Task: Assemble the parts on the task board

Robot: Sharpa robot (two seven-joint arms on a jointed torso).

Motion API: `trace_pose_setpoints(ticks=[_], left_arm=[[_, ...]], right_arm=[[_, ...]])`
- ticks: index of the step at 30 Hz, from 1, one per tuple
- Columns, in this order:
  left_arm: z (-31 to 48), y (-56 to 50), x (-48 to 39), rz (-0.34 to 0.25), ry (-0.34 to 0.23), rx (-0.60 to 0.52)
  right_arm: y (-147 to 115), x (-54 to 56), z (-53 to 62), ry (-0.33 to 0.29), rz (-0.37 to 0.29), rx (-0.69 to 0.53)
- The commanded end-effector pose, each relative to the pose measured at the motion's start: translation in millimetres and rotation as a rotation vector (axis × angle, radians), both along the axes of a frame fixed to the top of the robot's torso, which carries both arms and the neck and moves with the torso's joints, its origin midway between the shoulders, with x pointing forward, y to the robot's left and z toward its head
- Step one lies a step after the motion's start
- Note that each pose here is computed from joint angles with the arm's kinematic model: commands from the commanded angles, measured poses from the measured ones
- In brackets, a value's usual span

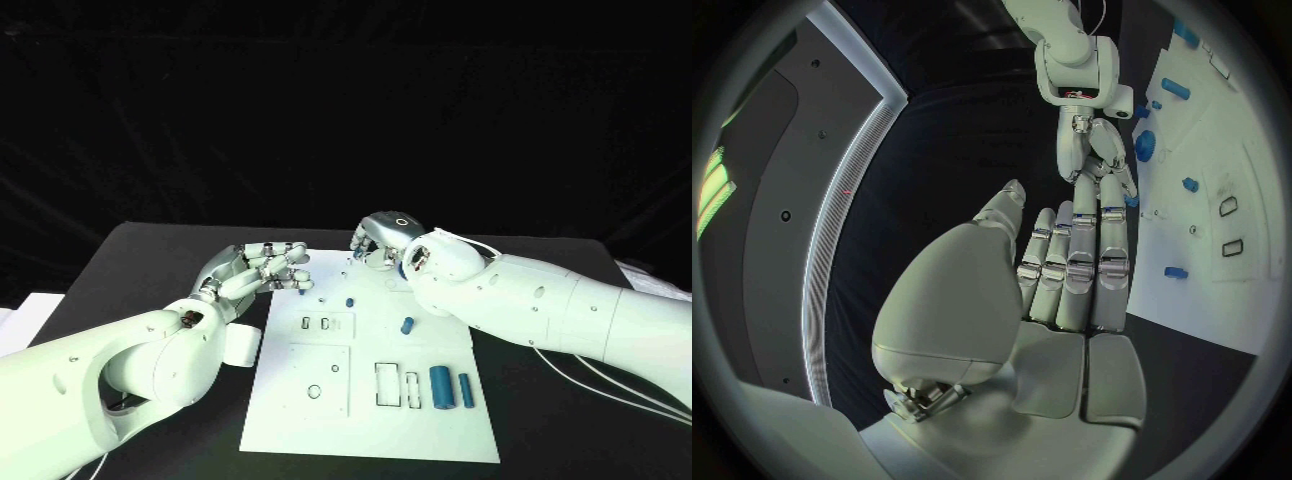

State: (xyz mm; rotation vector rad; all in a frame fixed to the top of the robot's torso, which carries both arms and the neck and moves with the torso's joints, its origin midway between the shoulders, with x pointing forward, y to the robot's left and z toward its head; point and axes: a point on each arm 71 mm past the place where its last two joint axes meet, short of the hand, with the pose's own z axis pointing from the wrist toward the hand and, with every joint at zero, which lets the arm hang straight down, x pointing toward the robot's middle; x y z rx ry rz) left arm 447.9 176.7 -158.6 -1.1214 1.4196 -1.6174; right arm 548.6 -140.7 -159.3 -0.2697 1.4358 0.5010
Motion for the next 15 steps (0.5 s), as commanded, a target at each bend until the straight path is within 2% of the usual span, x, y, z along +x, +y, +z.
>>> trace_pose_setpoints(ticks=[1, 15], left_arm=[[2.3, -2.7, -0.9, -0.018, -0.004, -0.012], [3.5, -3.9, -0.6, -0.022, -0.006, -0.013]], right_arm=[[1, 1.7, -0.3, 0.000, -0.005, 0.002], [12, 5.8, -4.9, 0.034, 0.011, -0.010]])
